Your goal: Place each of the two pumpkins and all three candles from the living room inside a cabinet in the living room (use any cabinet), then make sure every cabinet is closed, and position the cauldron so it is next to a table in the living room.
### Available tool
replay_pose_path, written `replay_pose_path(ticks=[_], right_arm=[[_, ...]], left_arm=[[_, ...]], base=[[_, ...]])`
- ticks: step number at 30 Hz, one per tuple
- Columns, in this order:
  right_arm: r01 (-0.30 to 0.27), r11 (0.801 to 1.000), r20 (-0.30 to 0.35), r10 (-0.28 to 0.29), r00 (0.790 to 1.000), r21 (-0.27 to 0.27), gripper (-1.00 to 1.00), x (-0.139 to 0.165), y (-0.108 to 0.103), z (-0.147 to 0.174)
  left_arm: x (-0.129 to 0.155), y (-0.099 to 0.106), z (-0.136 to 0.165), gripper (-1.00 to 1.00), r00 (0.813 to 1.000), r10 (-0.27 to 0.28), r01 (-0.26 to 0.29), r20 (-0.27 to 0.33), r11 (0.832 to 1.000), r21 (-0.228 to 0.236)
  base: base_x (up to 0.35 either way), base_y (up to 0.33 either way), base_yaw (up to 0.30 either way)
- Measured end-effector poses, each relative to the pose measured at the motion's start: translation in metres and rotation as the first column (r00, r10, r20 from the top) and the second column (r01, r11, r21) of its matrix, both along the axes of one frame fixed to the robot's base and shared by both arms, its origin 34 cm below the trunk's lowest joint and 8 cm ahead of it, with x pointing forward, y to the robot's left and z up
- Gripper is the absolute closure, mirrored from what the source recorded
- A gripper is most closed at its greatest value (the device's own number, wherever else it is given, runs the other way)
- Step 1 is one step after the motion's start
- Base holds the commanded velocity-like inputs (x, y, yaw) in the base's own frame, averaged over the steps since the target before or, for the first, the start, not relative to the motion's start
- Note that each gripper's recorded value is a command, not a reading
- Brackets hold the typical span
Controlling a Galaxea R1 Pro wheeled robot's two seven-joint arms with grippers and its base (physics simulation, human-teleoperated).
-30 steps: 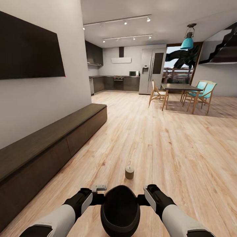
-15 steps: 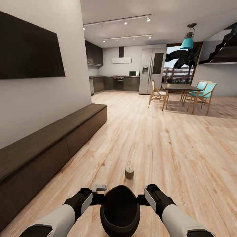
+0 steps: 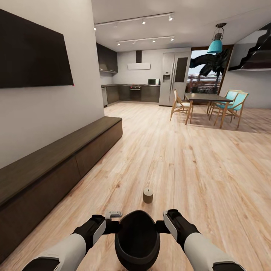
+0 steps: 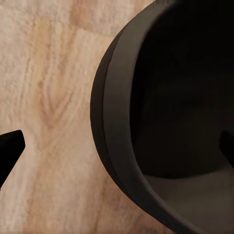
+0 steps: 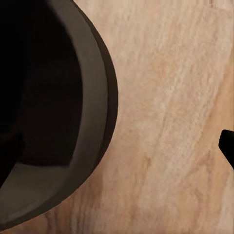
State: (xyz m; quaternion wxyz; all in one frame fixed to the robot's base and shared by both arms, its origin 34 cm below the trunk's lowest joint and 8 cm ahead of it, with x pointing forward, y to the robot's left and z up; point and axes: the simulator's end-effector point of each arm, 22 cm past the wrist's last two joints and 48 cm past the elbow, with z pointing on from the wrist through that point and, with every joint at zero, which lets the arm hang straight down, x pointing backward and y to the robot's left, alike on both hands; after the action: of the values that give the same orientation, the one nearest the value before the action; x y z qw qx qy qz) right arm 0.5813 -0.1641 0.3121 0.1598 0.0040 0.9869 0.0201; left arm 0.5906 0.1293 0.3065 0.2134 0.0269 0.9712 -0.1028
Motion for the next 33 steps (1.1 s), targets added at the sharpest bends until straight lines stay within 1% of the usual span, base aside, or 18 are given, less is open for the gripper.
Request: replay_pose_path(ticks=[3,9,14,20,26,33], right_arm=[[-0.002,1.0,-0.007,0.002,1.0,0.005,-1.0,0.0,0.004,-0.003],[-0.008,1.0,-0.04,0.009,0.999,0.014,-1.0,-0.009,0.012,-0.017],[-0.009,1.0,-0.059,0.01,0.998,0.016,-1.0,-0.013,0.013,-0.028],[-0.009,1.0,-0.047,0.009,0.999,0.016,-1.0,-0.009,0.013,-0.025],[-0.004,1.0,-0.042,0.005,0.999,0.017,-1.0,-0.007,0.013,-0.035],[-0.003,1.0,-0.06,0.004,0.998,0.018,-1.0,-0.012,0.014,-0.048]], left_arm=[[0.001,0.0,-0.003,-1.0,1.0,0.001,-0.001,0.003,1.0,-0.001],[-0.004,-0.001,-0.016,-1.0,1.0,0.002,-0.002,-0.016,1.0,-0.002],[-0.008,-0.001,-0.027,-1.0,0.999,0.002,-0.002,-0.035,1.0,-0.002],[-0.008,-0.002,-0.026,-1.0,0.999,0.001,-0.001,-0.033,1.0,-0.003],[-0.012,-0.002,-0.039,-1.0,0.999,0.0,0.0,-0.055,1.0,-0.003],[-0.016,-0.002,-0.052,-1.0,0.998,0.001,-0.002,-0.066,1.0,-0.003]], base=[[0.0,0.0,0.0],[0.0,0.0,0.0],[0.0,0.0,0.0],[0.0,0.0,0.0],[0.0,0.0,0.0],[0.0,0.0,0.0]])
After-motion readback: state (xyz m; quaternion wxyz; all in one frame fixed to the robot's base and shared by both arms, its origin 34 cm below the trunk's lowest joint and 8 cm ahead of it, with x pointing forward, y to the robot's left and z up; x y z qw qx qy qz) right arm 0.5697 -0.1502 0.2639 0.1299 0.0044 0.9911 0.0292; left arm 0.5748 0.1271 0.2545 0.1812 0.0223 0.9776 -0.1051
